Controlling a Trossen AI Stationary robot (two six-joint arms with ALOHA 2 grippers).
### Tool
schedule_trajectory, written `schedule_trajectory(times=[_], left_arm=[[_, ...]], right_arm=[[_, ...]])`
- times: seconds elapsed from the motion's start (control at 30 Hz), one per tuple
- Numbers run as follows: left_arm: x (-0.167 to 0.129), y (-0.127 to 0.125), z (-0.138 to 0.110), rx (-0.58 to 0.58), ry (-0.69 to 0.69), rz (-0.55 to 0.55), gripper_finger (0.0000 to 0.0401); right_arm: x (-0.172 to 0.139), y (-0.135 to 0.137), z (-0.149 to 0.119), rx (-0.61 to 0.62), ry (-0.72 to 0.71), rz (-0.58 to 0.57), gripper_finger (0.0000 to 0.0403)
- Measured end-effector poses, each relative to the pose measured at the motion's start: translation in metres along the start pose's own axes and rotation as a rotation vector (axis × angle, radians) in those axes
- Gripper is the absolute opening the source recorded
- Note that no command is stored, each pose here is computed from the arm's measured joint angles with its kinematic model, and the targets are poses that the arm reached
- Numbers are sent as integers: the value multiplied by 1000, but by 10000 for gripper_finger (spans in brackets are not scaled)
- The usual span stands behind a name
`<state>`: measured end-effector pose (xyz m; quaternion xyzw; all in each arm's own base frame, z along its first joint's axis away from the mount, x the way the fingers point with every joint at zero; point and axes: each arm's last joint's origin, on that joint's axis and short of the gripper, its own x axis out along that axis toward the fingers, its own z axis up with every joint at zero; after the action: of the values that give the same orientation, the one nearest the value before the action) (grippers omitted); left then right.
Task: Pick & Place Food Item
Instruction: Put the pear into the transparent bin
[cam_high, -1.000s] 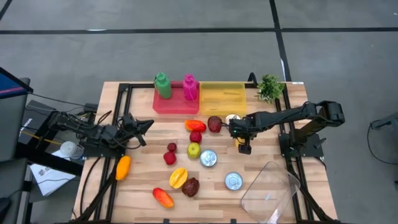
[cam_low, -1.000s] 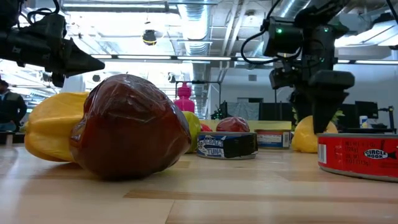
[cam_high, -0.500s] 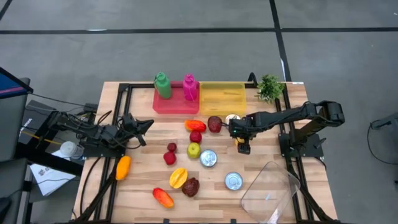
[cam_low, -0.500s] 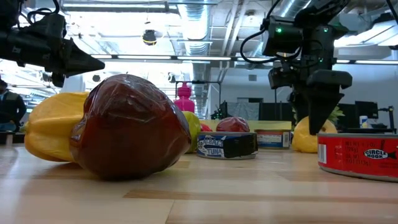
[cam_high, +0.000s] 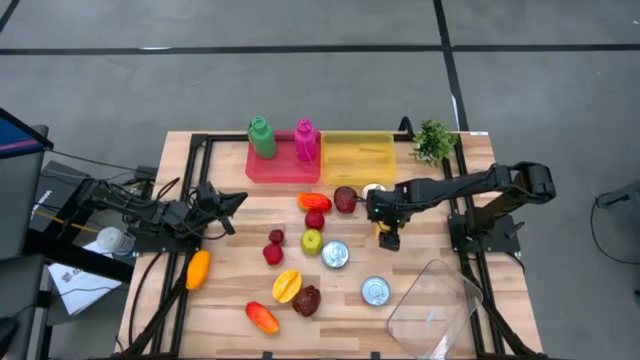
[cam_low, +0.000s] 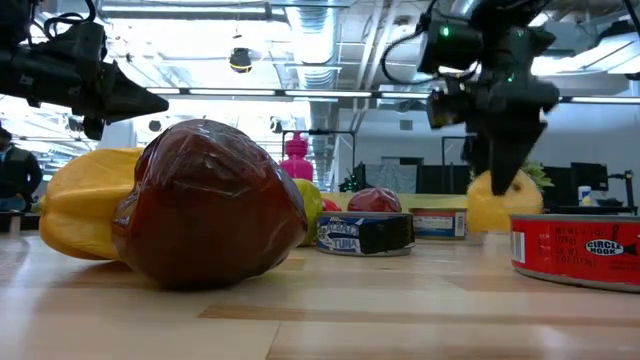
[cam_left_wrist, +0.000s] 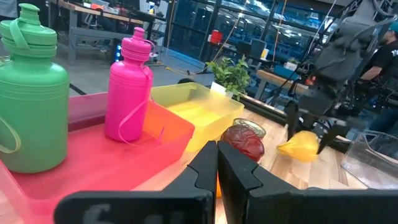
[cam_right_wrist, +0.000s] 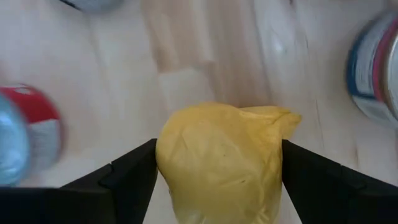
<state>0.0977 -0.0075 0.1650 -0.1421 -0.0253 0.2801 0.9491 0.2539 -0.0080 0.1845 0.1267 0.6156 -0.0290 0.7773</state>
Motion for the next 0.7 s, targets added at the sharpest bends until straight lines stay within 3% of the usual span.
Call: schedule_trajectory(times=[0.13,0.33,0.7], left_arm=[[0,0,0,0,0,0,1],[0,0,1,-5,-4,-2,1],[0,0,1,-7,-6,-2,1]], right_arm=[[-22,5,9,7,-83,89,304],[-77,7,20,-15,-320,228,304],[-198,9,16,-29,-1015,467,304]])
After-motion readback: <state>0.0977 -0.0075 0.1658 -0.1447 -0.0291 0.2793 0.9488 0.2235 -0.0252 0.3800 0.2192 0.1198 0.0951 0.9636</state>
